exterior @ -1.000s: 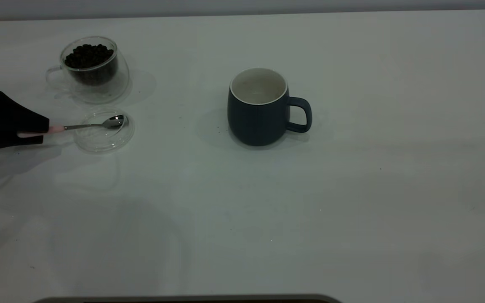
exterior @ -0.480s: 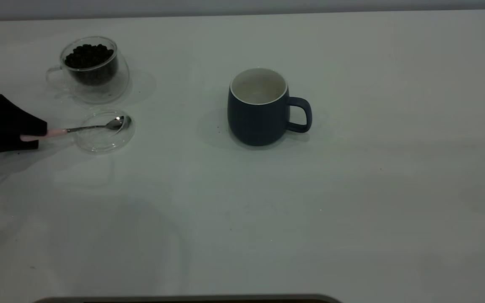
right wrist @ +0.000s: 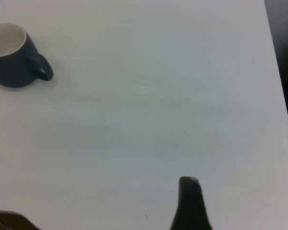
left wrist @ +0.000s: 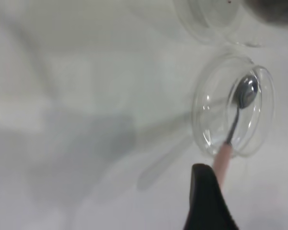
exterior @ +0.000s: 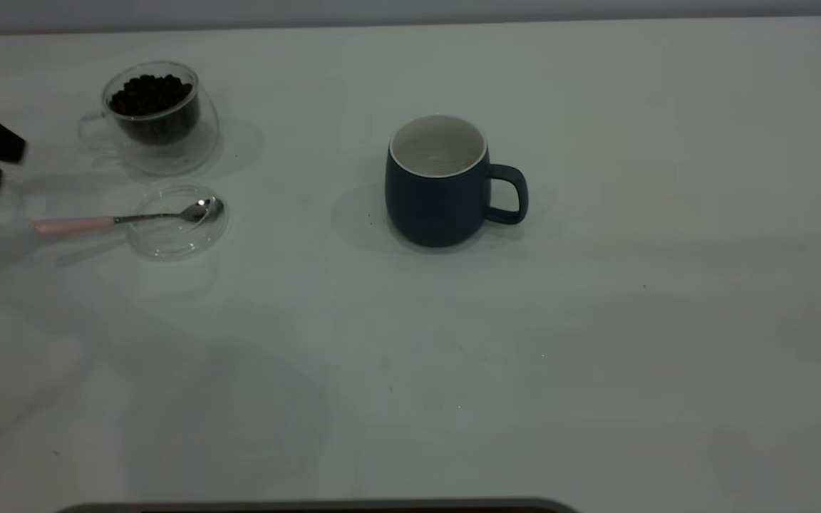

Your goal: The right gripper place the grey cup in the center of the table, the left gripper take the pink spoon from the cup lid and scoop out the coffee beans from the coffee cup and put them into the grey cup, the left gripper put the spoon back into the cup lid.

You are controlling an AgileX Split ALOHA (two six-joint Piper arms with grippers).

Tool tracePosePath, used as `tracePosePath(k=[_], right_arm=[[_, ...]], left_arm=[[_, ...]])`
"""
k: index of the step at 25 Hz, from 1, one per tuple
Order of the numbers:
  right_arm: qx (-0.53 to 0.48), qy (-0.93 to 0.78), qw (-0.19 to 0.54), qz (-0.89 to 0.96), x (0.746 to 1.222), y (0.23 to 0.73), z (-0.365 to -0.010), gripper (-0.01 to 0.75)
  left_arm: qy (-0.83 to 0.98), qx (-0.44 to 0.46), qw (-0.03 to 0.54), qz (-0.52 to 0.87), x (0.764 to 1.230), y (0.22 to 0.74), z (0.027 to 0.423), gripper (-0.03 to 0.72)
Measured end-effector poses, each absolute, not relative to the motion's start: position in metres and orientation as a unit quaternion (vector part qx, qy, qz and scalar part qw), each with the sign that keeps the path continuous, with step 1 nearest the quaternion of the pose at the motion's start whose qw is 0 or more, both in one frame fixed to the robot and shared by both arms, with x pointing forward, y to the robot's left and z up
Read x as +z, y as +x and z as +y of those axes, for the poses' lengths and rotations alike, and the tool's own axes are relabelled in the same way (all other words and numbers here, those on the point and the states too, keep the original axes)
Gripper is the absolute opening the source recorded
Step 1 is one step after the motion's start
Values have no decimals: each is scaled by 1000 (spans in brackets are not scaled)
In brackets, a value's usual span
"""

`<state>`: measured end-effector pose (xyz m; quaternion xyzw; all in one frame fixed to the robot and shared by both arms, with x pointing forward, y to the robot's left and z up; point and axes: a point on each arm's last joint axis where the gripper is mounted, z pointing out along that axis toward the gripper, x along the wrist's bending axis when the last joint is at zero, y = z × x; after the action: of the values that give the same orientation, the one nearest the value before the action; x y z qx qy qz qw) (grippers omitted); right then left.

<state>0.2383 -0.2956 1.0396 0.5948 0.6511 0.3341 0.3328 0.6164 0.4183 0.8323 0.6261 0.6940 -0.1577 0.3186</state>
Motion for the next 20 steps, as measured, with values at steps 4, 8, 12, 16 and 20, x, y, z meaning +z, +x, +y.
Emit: tracePosePath(k=[4, 8, 12, 16, 20], right_arm=[[334, 595, 333, 651, 1040, 238, -296, 588], [334, 595, 333, 651, 1040, 238, -296, 588], [334, 595, 333, 651, 1040, 238, -296, 588], [334, 595, 333, 651, 1040, 238, -296, 588], [334, 595, 333, 651, 1040, 238, -296, 588]], left_arm=[[651, -131, 266, 699, 882, 622, 411, 511], [682, -92, 215, 693, 937, 626, 387, 511], [702, -57, 172, 688, 986, 620, 355, 511], [701, -38, 140, 698, 1028, 600, 333, 511], [687, -32, 123, 716, 1064, 575, 325, 511]])
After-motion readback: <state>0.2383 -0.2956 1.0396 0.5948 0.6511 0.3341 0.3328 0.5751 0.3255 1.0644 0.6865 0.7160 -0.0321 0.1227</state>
